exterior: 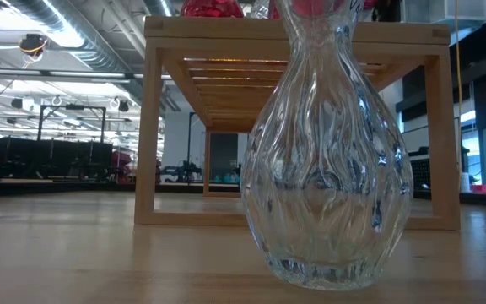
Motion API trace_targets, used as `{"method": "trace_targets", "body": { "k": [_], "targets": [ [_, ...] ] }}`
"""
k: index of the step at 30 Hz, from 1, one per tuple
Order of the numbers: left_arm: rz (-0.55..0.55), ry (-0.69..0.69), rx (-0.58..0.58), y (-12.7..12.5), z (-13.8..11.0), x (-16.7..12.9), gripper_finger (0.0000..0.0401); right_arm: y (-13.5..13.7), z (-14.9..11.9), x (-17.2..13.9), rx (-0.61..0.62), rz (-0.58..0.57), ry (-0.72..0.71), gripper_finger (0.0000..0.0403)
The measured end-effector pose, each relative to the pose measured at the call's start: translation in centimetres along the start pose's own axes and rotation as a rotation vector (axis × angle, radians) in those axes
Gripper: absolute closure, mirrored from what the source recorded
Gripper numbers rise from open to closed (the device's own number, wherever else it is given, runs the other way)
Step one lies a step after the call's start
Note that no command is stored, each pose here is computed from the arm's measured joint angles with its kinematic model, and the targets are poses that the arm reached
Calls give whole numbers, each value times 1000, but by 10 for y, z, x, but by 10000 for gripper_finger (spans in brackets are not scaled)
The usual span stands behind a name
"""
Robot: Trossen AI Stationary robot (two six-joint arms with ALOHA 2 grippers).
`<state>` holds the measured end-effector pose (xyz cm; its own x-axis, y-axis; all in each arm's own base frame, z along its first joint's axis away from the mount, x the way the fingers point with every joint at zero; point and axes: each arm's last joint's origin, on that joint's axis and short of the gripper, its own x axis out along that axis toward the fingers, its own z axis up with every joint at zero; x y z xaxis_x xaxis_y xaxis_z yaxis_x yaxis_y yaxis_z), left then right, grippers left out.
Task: Sort vases onto shelf
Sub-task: Align the red vase with the red vases on the shelf
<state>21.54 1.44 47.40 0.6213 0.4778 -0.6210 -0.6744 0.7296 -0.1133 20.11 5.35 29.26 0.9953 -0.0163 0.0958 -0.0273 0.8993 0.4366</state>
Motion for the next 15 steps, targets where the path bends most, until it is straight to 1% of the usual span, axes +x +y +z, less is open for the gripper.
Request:
{"method": "trace_targets", "body": {
  "k": [4,7,10,13,15],
  "targets": [
    [92,10,68,1,-7,15,272,-2,-14,8,-63,11,86,223],
    [116,47,126,0,-15,25,272,0,-26,14,-109,34,140,223],
    [99,112,150,-2,-24,34,272,6,-38,16,-159,29,173,223],
    [67,174,169,-3,-30,40,272,10,-51,17,-208,-7,201,223],
    [69,189,176,-4,-33,43,272,11,-57,19,-225,-34,207,223]
  ]
}}
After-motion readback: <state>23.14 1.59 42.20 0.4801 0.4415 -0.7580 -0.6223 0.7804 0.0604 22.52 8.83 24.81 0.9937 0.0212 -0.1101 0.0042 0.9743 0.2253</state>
